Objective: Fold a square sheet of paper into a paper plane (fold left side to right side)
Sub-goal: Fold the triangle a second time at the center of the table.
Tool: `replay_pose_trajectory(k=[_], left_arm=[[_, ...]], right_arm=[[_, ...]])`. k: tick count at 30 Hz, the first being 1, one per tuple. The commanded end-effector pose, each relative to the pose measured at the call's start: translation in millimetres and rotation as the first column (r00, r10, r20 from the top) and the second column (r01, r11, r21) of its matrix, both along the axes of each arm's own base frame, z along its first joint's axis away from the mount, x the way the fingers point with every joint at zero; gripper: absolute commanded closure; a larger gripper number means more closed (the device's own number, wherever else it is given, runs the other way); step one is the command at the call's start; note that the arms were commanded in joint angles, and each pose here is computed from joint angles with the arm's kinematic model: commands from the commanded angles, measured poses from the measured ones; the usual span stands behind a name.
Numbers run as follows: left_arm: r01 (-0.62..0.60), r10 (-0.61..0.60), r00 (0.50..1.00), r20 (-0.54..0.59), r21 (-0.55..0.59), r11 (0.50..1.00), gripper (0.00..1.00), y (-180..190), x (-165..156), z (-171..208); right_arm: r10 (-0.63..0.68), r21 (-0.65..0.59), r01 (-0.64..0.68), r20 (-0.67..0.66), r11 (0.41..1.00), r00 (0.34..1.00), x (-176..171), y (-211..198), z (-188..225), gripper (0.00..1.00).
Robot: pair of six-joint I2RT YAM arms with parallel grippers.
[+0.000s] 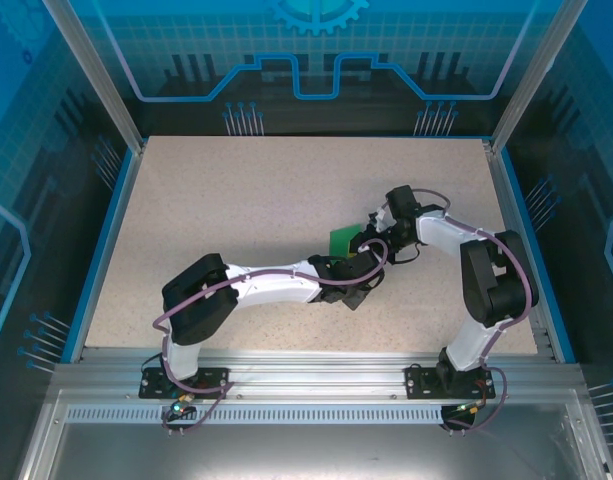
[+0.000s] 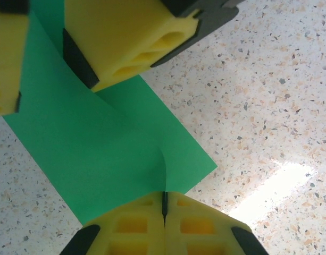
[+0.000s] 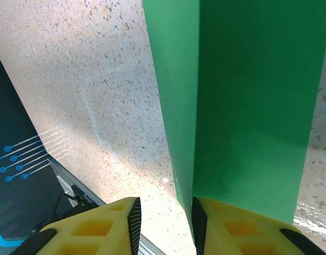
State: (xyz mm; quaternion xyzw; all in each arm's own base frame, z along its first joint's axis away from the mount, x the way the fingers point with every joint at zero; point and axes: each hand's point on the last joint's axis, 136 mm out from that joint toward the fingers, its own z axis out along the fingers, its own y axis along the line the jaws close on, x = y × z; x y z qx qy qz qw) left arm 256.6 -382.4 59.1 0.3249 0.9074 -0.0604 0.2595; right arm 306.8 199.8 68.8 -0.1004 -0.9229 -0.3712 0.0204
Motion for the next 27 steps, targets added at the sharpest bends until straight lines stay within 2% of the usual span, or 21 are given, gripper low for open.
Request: replay_pose_trajectory(k=[1, 6, 9, 11, 14, 16, 21, 23, 27], left_arm=[[0.014, -0.014, 1.0, -0.017, -0.016, 1.0, 0.97, 1, -6, 10], [-0.009, 0.006, 0.999, -0.052, -0.056, 0.998, 0.97, 6, -4, 12], [-0.02, 0.013, 0.997, -0.08, -0.083, 0.996, 0.97, 9, -3, 12], [-0.028, 0.017, 0.995, -0.103, -0.106, 0.994, 0.97, 11, -2, 13], [-0.053, 0.03, 0.989, -0.147, -0.155, 0.987, 0.97, 15, 1, 16], [-0.064, 0.029, 0.984, -0.177, -0.194, 0.979, 0.97, 17, 2, 19], [-0.094, 0.029, 0.97, -0.243, -0.263, 0.96, 0.97, 25, 9, 25], [-0.103, 0.031, 0.965, -0.26, -0.268, 0.958, 0.97, 28, 12, 23], [-0.104, 0.026, 0.957, -0.288, -0.261, 0.96, 0.96, 31, 16, 18]], right_arm=[[0.017, -0.011, -0.016, 0.051, 1.0, 0.999, 2, -1, 16, 0.64], [-0.036, -0.028, 0.04, 0.134, 0.999, 0.99, 8, -29, 39, 0.48], [-0.062, -0.029, 0.067, 0.151, 0.997, 0.987, 4, -45, 45, 0.42], [-0.079, -0.032, 0.084, 0.147, 0.996, 0.986, -2, -54, 43, 0.42], [-0.08, -0.043, 0.087, 0.149, 0.995, 0.986, -13, -61, 35, 0.51], [-0.072, -0.031, 0.077, 0.149, 0.997, 0.986, -21, -60, 30, 0.63], [-0.034, -0.015, 0.035, 0.087, 0.999, 0.996, -47, -46, -1, 0.81], [-0.012, -0.031, 0.014, 0.064, 0.999, 0.998, -55, -41, -13, 0.86], [0.025, -0.063, -0.023, 0.026, 0.998, 0.999, -64, -33, -33, 0.88]])
